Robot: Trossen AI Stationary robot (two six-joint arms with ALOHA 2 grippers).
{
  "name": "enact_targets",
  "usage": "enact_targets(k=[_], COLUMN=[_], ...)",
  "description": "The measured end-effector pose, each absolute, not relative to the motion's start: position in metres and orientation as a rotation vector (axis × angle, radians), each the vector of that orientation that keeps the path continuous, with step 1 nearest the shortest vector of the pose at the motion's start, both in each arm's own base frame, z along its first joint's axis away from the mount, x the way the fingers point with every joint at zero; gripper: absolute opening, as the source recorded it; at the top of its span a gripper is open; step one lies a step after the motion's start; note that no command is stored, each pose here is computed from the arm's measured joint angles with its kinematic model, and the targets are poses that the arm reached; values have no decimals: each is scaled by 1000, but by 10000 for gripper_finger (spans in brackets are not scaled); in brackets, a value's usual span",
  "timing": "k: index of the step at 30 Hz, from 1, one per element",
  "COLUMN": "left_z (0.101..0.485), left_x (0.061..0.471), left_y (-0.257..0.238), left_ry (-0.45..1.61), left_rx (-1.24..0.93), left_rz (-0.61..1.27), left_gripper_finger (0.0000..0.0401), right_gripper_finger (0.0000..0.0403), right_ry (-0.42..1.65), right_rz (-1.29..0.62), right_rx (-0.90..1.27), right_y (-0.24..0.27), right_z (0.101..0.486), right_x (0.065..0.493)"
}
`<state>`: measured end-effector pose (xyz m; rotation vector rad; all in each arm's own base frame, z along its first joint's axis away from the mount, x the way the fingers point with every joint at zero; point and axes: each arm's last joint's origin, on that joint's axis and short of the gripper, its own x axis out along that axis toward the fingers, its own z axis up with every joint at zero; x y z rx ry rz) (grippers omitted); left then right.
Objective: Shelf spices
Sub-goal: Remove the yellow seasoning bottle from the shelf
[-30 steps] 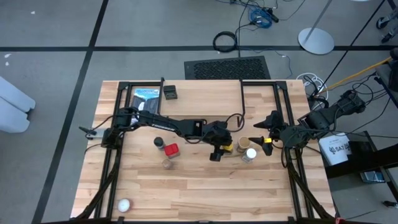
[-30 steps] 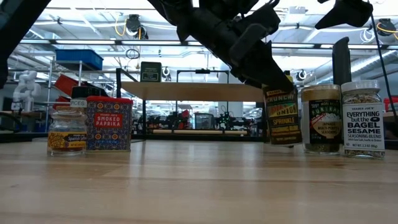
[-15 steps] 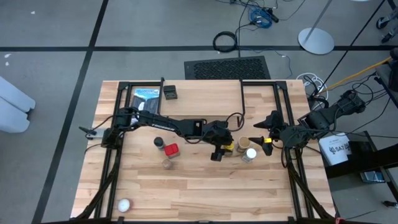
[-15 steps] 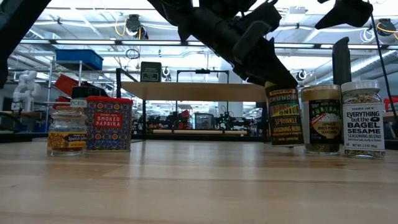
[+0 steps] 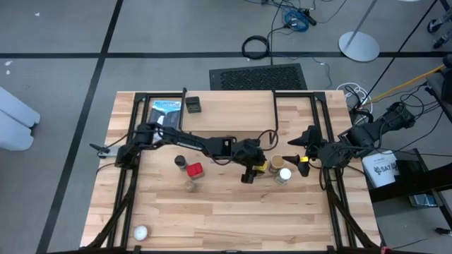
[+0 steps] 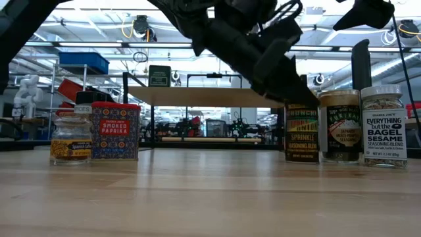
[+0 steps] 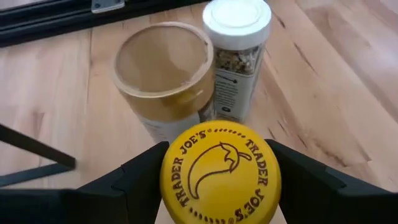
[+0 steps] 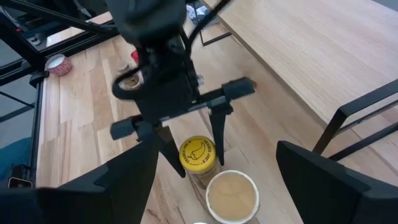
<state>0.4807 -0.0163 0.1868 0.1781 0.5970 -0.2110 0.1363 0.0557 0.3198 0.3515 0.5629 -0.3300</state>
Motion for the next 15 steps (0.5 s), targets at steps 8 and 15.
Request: enact_targets(k=[8, 15], left_z=[186, 188], left_x=[482, 483], left_y=[-17, -17], left_ry=[582, 563], left_rx=[180, 187], left_rz=[-211, -190], left_gripper_finger=[265, 265], right_gripper_finger=[313, 313], right_ry=[563, 564], right_rz=[-329, -329], right_rx=[351, 351], right_y=[56, 56], right_z=[320, 320], right_x=[136, 136])
